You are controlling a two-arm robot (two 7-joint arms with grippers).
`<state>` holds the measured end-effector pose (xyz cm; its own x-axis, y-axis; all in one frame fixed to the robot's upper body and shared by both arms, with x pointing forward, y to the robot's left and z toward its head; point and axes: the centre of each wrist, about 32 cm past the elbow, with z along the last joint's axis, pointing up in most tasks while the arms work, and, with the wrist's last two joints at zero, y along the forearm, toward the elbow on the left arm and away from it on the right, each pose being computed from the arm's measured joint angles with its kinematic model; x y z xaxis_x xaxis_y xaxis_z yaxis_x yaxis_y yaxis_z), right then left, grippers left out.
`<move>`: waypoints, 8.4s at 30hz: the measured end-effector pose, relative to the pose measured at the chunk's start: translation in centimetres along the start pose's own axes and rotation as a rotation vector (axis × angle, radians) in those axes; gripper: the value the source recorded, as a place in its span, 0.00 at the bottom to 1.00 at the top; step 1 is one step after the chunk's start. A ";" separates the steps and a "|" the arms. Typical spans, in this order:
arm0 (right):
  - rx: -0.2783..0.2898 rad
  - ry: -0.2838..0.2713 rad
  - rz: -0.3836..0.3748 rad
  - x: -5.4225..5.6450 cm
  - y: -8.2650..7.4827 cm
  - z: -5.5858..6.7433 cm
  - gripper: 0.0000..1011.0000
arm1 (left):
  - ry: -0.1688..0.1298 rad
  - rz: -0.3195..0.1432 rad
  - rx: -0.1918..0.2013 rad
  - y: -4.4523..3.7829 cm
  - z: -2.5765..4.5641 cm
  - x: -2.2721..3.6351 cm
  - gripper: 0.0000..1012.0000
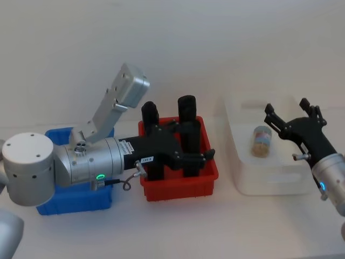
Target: Pick the cotton swabs from the blue box and place them into the white box.
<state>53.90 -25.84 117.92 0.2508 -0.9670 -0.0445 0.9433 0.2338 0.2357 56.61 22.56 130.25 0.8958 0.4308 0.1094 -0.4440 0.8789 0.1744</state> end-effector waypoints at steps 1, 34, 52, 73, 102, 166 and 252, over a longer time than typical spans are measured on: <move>-0.008 -0.004 0.005 -0.2 -0.4 0.1 0.99 | -0.002 0.008 -0.001 -0.03 -0.12 -0.10 0.99; -0.174 -0.073 0.095 -4.4 -8.1 2.7 0.99 | -0.075 0.382 -0.052 -0.68 -5.16 -4.63 0.99; -0.178 -0.074 0.098 -4.5 -8.3 2.8 0.99 | -0.096 0.571 -0.098 -0.80 -7.54 -7.25 0.99; -0.178 -0.074 0.098 -4.5 -8.3 2.8 0.99 | -0.101 0.687 -0.132 -0.81 -8.88 -8.92 0.99; -0.210 -0.102 0.200 -3.4 -4.4 1.1 0.99 | -0.100 0.688 -0.132 -0.81 -8.89 -8.88 0.99; -0.260 -0.097 0.565 -4.2 12.5 -6.2 0.57 | -0.100 0.688 -0.132 -0.81 -8.89 -8.88 0.99; -0.195 -0.135 0.040 0.2 2.8 4.4 0.99 | -0.100 0.688 -0.132 -0.81 -8.89 -8.89 0.99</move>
<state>55.62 -25.82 122.83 0.2702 -0.9582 0.0941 0.9605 0.2750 0.0424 49.20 19.84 120.44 0.4040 0.8820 0.2424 -0.8967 0.4343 -0.0859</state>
